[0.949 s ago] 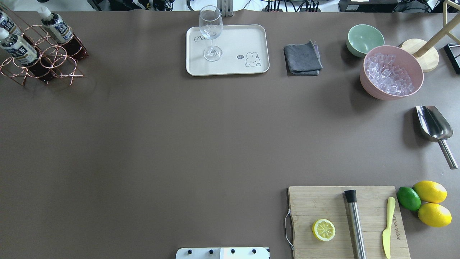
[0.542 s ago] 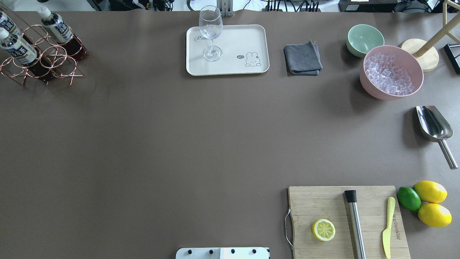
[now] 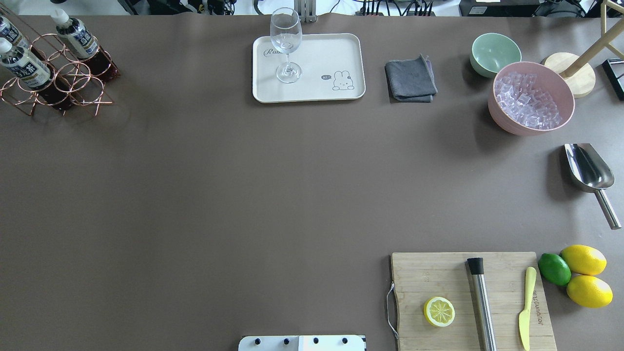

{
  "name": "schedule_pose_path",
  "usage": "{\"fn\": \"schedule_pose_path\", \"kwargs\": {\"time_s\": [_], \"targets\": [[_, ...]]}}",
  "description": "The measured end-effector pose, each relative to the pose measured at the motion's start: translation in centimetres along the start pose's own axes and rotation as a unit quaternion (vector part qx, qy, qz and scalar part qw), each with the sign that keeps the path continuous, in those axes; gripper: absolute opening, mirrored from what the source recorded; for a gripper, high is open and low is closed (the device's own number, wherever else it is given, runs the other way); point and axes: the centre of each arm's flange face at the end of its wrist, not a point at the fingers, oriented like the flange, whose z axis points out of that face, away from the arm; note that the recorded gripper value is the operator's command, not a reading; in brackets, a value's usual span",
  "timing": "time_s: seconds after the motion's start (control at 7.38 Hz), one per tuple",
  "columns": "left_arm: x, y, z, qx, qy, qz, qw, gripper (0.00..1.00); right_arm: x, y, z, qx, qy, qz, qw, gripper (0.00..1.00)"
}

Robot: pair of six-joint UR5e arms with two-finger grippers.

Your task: Take tea from basket to plate

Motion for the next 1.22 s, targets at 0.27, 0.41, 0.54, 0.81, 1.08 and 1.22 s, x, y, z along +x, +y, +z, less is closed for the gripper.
{"fn": "schedule_pose_path", "kwargs": {"time_s": [0.27,0.41,0.54,0.81,1.08,1.22], "targets": [[0.8,-0.5,1.1,0.006,0.009,-0.023,0.9997,0.98,0.2,0.2,0.6,-0.007,0.004,0.001,1.0,1.0],[1.4,-0.2,1.8,0.006,0.011,-0.032,0.9994,0.98,0.4,0.3,0.9,-0.009,0.006,0.003,0.9999,1.0],[2.4,0.3,2.3,0.009,0.011,-0.039,0.9991,0.97,0.5,0.3,1.0,-0.01,0.006,0.003,0.9999,1.0],[3.4,1.7,3.8,0.017,0.011,-0.04,0.999,0.89,0.6,0.3,1.1,-0.011,0.006,0.003,0.9999,1.0],[3.4,2.7,5.1,0.019,0.007,-0.036,0.9991,0.71,0.6,0.4,1.1,-0.012,0.005,0.003,0.9999,1.0],[3.3,2.7,5.4,0.02,0.008,-0.034,0.9992,0.66,0.6,0.5,1.1,-0.012,0.004,0.003,0.9999,1.0]]}}
